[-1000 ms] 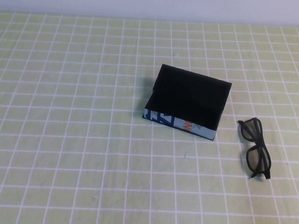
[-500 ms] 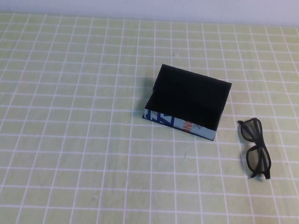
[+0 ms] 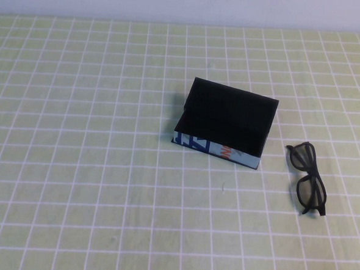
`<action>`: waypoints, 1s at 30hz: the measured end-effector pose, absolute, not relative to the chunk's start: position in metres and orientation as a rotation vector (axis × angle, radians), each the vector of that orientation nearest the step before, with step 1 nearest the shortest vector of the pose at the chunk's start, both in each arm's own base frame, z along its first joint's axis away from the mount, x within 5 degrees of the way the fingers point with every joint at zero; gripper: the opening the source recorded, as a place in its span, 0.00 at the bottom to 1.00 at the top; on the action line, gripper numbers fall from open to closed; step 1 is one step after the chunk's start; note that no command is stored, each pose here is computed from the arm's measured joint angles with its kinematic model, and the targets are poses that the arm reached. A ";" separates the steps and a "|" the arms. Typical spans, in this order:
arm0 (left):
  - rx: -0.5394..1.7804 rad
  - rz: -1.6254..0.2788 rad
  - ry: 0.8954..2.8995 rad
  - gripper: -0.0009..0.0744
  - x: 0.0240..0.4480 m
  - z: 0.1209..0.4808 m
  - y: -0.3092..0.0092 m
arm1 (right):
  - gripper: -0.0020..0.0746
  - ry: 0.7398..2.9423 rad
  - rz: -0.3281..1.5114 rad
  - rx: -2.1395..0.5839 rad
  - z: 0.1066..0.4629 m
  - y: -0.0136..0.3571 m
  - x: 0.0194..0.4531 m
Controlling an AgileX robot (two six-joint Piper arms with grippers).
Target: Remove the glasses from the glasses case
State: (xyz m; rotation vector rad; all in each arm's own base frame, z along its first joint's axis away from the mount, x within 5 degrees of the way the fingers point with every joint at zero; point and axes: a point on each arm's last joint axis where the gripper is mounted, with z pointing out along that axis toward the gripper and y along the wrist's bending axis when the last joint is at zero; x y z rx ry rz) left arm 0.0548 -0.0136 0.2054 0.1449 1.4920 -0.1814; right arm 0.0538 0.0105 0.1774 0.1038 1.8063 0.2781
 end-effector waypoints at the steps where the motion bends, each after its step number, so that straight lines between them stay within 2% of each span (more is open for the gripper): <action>1: 0.145 -0.181 1.492 0.01 0.055 0.205 -0.014 | 0.00 1.806 0.279 0.105 0.177 0.011 0.054; 15: 0.144 -0.171 1.492 0.01 0.055 0.205 -0.013 | 0.00 1.807 0.281 0.107 0.177 0.011 0.054; 22: 0.064 -0.052 1.487 0.01 0.057 0.206 -0.002 | 0.00 1.808 0.281 0.106 0.177 0.011 0.054; 27: 0.175 -0.001 1.439 0.01 0.056 0.210 -0.006 | 0.00 1.808 0.281 0.106 0.177 0.011 0.054; 30: 0.247 -0.025 1.555 0.01 0.056 0.198 -0.010 | 0.00 1.808 0.281 0.106 0.177 0.011 0.054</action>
